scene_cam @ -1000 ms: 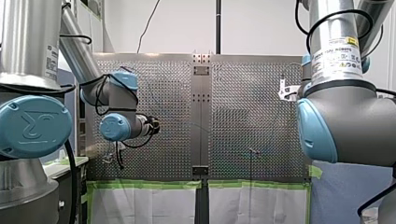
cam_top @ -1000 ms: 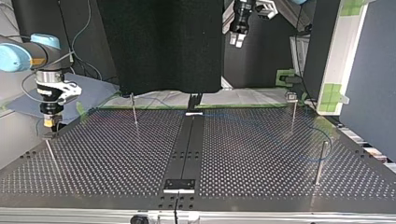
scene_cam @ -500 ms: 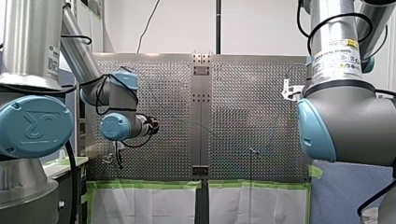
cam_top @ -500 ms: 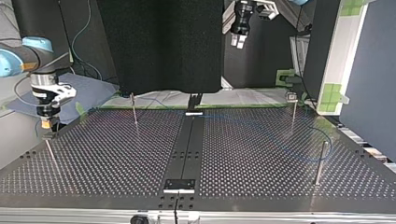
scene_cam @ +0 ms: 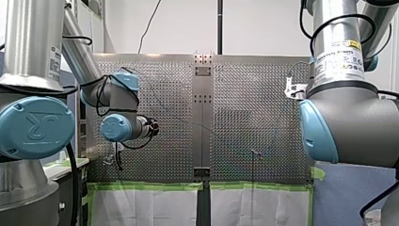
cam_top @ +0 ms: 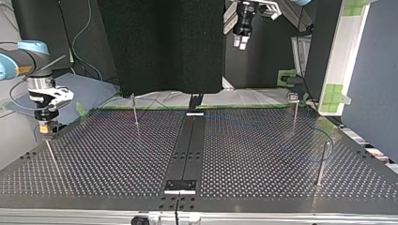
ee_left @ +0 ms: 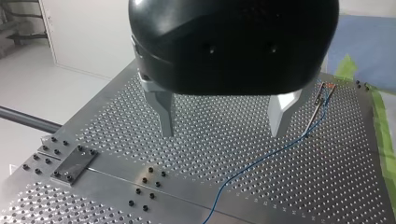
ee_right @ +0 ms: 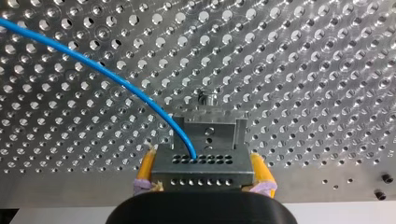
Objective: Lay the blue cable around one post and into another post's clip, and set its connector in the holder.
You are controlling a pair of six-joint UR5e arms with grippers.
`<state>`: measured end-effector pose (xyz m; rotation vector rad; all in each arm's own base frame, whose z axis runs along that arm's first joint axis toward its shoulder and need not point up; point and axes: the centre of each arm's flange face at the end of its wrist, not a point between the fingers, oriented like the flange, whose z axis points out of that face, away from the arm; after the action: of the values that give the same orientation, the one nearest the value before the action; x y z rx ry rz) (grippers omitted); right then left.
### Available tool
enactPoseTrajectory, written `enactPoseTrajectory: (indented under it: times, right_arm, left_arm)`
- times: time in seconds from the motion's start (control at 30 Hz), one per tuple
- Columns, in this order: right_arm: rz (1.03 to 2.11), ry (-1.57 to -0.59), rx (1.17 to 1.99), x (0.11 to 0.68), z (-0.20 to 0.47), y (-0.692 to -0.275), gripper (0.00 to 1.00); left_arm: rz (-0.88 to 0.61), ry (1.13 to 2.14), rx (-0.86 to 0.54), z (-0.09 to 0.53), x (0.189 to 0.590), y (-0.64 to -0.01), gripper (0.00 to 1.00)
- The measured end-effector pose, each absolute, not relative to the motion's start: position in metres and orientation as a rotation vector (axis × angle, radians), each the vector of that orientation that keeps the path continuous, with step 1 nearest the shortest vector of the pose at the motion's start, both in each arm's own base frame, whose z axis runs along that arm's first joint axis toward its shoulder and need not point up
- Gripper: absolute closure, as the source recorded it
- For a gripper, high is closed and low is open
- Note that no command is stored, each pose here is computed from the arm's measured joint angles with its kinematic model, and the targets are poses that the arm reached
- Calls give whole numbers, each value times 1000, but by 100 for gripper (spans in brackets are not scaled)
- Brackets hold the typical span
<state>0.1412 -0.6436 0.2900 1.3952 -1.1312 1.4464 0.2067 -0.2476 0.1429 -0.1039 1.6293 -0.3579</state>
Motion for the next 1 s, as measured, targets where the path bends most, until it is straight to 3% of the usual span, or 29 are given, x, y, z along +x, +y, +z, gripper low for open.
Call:
enactPoseTrajectory:
  times: [1.0]
  right_arm:
    - [1575, -1090, 1457, 135, 284, -664, 100]
  left_arm:
    - [-345, 1637, -106, 142, 208, -245, 2]
